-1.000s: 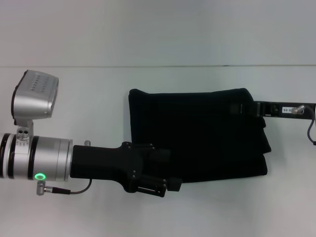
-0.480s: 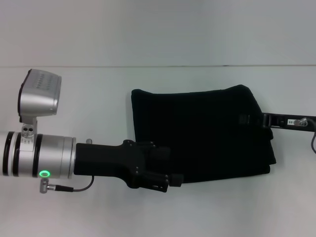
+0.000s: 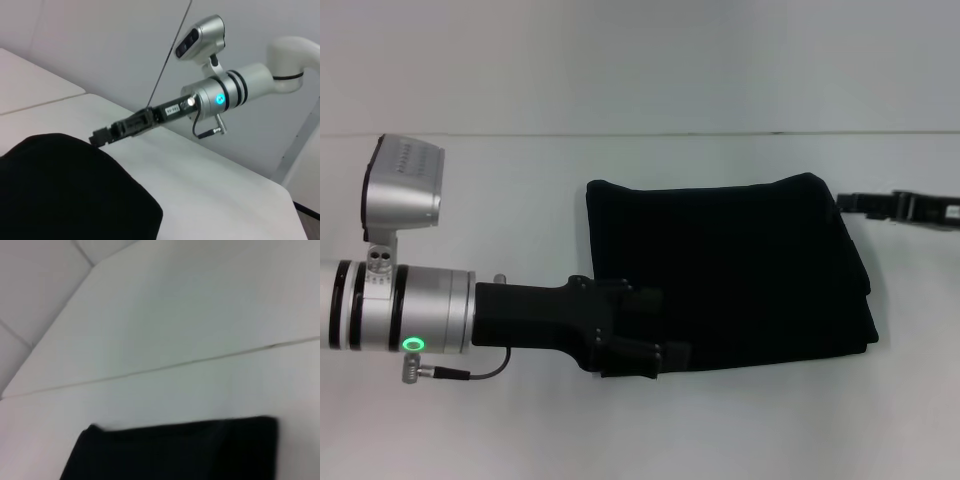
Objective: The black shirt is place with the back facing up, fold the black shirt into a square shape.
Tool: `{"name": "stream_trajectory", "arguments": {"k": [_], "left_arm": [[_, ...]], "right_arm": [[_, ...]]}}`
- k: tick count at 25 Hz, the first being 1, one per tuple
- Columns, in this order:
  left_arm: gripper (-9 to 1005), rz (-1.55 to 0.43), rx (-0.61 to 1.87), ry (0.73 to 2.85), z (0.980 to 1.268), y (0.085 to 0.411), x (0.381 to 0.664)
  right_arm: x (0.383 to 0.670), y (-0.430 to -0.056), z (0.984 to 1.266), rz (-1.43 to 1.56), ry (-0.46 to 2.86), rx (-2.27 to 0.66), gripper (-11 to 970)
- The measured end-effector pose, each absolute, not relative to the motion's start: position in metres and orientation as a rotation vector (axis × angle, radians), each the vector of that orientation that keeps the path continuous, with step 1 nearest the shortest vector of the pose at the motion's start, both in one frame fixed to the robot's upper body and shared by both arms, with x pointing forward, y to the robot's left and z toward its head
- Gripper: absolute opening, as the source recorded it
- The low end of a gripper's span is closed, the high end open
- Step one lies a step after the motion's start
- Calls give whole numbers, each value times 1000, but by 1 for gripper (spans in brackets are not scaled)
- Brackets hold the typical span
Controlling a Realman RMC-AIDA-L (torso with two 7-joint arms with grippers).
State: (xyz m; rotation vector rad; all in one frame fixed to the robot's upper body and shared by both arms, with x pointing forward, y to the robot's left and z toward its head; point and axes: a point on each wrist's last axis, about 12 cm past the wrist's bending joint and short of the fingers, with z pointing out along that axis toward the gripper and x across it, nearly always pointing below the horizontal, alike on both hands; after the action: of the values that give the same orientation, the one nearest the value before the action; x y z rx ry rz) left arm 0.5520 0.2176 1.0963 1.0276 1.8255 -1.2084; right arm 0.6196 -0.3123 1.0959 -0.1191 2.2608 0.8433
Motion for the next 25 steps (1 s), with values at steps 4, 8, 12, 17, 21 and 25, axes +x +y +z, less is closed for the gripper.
{"name": "stream_trajectory", "arguments": {"k": [4, 8, 12, 17, 21, 25], "left_arm": [[920, -1193, 1019, 1821, 1098, 217, 555], [919, -1176, 1004, 1818, 1098, 215, 558], [919, -1157, 977, 1817, 1099, 215, 562], [920, -1149, 930, 1806, 1100, 217, 564], [920, -1147, 906, 1800, 1100, 220, 565], [919, -1137, 890, 1807, 1099, 222, 565]], "right_arm": [[631, -319, 1109, 841, 2271, -57, 553], [642, -307, 1115, 860, 2278, -25, 741], [651, -285, 1110, 853, 2320, -27, 784], [657, -259, 1103, 820, 2332, -44, 778], [663, -245, 1105, 801, 2309, -60, 778], [668, -237, 1109, 794, 2280, -82, 777]]}}
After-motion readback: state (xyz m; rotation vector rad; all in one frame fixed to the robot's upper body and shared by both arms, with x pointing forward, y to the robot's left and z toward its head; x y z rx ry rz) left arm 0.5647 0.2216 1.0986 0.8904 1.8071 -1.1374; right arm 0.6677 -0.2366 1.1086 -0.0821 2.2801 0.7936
